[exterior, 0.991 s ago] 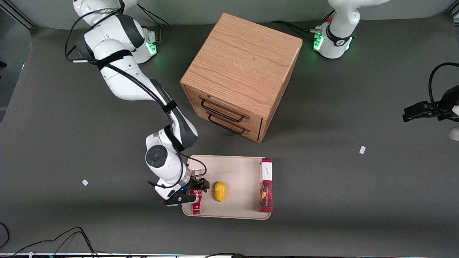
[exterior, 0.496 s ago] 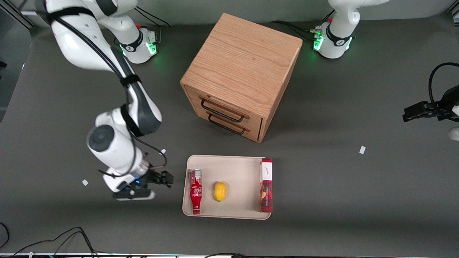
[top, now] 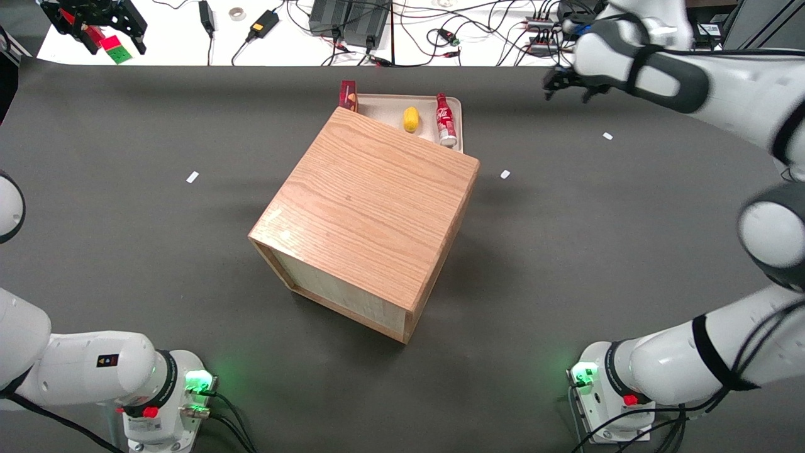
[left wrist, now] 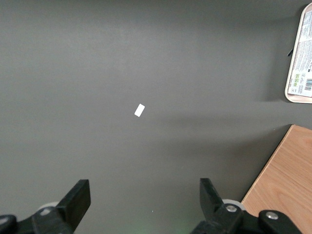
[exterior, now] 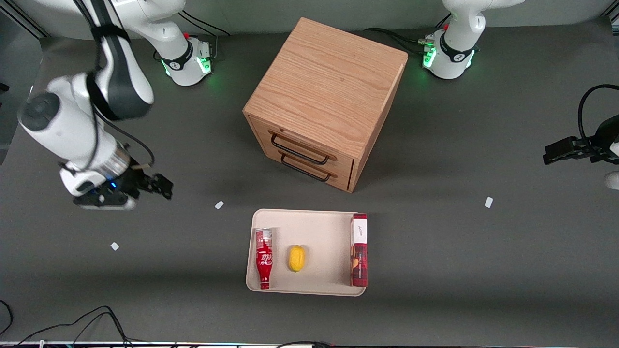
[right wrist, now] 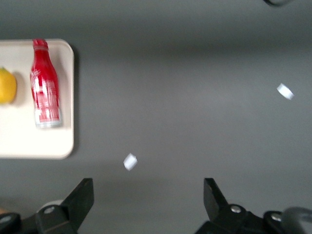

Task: Place coke bottle on tray

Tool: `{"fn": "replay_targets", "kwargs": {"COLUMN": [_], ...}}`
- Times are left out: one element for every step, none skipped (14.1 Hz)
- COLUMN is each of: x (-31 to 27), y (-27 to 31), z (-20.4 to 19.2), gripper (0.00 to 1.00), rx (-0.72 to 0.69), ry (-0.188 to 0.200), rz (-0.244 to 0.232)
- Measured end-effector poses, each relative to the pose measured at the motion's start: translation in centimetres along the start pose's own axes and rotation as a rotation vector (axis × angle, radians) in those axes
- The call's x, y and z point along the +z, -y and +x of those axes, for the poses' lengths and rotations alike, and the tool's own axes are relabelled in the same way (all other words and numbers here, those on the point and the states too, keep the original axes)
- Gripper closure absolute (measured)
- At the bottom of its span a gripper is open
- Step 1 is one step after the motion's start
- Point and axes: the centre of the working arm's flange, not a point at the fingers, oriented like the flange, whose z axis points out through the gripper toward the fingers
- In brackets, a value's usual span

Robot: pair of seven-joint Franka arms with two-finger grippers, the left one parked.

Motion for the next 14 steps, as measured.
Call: {"fn": "replay_targets", "kwargs": {"x": [-1.7,-3.5,-5.1,-6.7,-8.1,-9.3,-10.4,-11.4,-12.3,-13.0,-13.5,-13.8,-14.1,-14.3], "y": [-1.1,-2.0,-2.7,-3.3,-3.9,-4.5,-5.0,-5.4,-5.7,-6.0,-6.2,-6.2,-6.2,-6.2], "z": [-1.3,-2.5,-3.5,-4.5,-5.2,-5.6,-5.9,-6.1,-6.0,-5.9,-5.7,-5.6,-5.5,-5.4], "gripper": [0.0,0.0,0.0,0.0,0.0,0.0,0.0,0.0,0.0,0.0,0.0,0.0,0.0,0.0], "rx": [0.009,0.015,0.016,0.015,0.014,0.015,0.02,0.024,0.029,0.035,0.039,0.041,0.041,0.04], "ry": [0.032,0.059,0.08,0.091,0.089,0.081,0.07,0.062,0.058,0.055,0.05,0.051,0.059,0.069], "rz": [0.002,0.006,0.01,0.011,0.005,-0.001,-0.001,0.002,0.003,0.004,0.005,0.004,0.002,0.0]}}
